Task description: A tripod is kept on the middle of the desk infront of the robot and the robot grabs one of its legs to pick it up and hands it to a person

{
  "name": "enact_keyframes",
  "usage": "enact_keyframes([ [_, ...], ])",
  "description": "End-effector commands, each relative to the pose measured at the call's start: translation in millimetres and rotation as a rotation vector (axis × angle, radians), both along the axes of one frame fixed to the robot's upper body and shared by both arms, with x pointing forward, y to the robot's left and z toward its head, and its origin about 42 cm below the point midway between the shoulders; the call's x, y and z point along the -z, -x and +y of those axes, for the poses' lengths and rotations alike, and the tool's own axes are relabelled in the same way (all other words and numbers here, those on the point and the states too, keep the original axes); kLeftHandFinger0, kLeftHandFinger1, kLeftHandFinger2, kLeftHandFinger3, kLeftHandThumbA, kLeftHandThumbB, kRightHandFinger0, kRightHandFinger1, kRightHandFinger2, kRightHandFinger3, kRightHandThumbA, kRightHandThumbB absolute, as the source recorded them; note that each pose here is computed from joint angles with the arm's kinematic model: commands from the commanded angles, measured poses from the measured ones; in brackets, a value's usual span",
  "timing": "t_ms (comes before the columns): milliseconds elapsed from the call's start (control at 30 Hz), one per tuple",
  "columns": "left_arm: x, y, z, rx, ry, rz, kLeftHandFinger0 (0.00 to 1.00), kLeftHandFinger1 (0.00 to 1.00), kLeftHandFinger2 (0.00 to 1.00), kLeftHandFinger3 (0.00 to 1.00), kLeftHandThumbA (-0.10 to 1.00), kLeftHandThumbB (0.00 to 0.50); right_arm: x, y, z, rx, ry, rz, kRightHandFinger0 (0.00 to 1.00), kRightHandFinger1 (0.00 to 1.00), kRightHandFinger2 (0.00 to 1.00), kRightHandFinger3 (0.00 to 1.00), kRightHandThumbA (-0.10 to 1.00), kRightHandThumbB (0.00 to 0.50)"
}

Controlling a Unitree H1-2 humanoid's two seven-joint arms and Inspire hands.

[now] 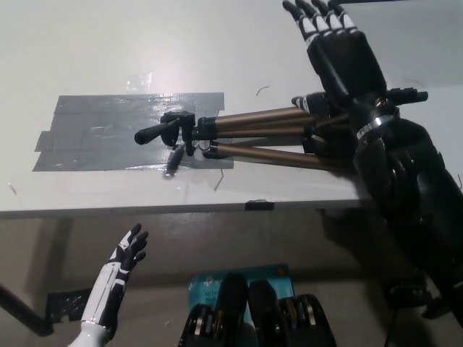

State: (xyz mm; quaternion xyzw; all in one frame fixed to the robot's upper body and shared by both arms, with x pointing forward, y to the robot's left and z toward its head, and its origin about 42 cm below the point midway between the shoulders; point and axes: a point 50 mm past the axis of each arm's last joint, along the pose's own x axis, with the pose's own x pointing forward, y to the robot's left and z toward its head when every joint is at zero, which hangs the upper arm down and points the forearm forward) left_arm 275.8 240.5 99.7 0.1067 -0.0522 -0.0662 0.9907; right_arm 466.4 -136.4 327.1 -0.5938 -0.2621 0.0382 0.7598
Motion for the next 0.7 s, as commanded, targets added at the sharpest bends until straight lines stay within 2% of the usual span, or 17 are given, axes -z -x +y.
enact_keyframes([
  [0, -10.2, -3.9, 3.2, 0.020, -0.013, -0.052, 1.00, 1.00, 1.00, 1.00, 1.00, 0.093, -8.0, -9.6, -3.7, -0.001, 0.035, 0.023, 1.00, 1.00, 1.00, 1.00, 1.00, 0.498],
  [67, -10.5, -4.3, 3.0, 0.019, -0.006, -0.054, 1.00, 1.00, 1.00, 1.00, 1.00, 0.087, 2.1, -17.9, -5.9, 0.030, 0.056, 0.075, 1.00, 1.00, 1.00, 1.00, 1.00, 0.487],
  [133, -11.2, -4.2, 3.1, 0.018, -0.005, -0.042, 1.00, 1.00, 1.00, 1.00, 1.00, 0.105, 11.4, -25.2, -8.4, 0.051, 0.079, 0.100, 1.00, 1.00, 1.00, 1.00, 1.00, 0.475],
  [267, -13.1, -4.5, 2.8, 0.024, -0.007, -0.045, 1.00, 1.00, 1.00, 1.00, 1.00, 0.075, 24.4, -39.2, -14.2, 0.079, 0.102, 0.141, 1.00, 1.00, 1.00, 1.00, 1.00, 0.482],
  [500, -14.3, -7.9, 2.1, 0.023, -0.007, -0.052, 1.00, 1.00, 1.00, 1.00, 1.00, 0.091, 16.8, -51.0, -16.6, 0.092, 0.106, 0.145, 1.00, 1.00, 1.00, 1.00, 1.00, 0.495],
  [667, -15.3, -8.3, 1.8, 0.028, -0.011, -0.054, 1.00, 1.00, 1.00, 1.00, 1.00, 0.073, 6.8, -53.6, -13.9, 0.092, 0.104, 0.127, 1.00, 1.00, 1.00, 1.00, 1.00, 0.498],
])
